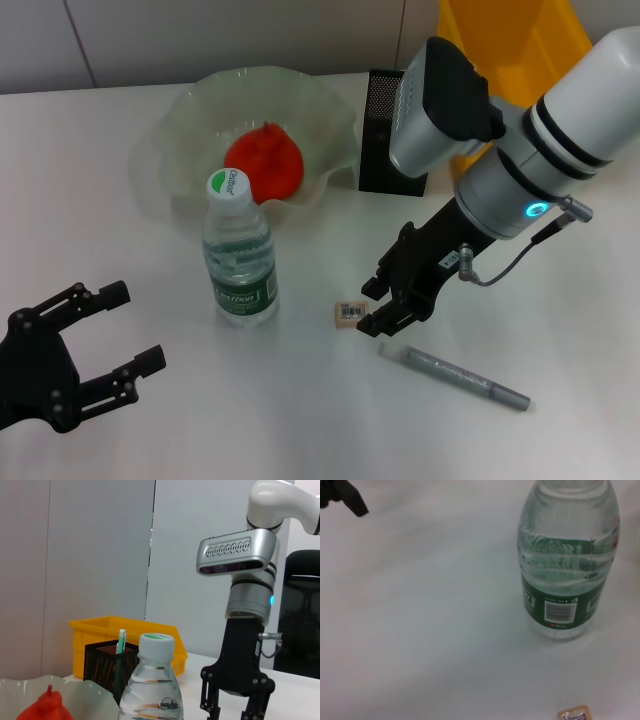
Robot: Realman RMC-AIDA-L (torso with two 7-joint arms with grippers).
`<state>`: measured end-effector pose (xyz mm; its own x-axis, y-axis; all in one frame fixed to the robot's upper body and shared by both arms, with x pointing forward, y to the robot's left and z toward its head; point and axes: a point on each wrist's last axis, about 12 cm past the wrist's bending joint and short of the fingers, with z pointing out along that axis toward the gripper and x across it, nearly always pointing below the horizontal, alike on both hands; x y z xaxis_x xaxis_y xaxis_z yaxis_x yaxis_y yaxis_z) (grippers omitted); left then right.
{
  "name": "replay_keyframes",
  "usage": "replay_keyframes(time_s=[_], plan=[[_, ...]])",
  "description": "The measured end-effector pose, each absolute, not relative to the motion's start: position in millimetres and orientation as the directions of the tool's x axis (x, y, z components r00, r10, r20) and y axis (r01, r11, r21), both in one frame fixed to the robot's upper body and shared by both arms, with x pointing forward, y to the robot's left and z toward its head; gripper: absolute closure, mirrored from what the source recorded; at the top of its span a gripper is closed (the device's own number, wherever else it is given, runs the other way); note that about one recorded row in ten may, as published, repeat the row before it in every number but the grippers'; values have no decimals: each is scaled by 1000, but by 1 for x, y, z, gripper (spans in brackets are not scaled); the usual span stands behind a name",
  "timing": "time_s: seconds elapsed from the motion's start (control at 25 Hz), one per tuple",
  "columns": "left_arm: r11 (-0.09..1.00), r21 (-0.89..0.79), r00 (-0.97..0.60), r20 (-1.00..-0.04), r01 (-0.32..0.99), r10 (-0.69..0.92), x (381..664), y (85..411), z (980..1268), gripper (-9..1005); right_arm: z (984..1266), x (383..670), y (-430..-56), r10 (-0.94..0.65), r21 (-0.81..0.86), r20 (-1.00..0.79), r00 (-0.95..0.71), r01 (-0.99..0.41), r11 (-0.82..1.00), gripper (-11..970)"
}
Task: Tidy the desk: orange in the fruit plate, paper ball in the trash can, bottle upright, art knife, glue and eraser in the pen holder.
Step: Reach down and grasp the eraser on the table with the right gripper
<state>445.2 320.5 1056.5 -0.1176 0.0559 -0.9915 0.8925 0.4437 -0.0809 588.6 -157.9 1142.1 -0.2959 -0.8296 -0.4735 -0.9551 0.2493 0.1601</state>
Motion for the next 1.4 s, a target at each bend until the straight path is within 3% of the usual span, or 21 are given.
replay_keyframes(time_s=[0.68, 1.4], plan=[[450, -76, -112, -992, 890, 54, 443, 319, 1055, 189, 1108, 592, -163, -820, 73, -525, -228, -972, 223, 512], [452, -81, -116, -992, 888, 50, 445, 319, 1055, 190, 1099, 594, -157, -812, 36, -546, -207, -974, 224, 533]])
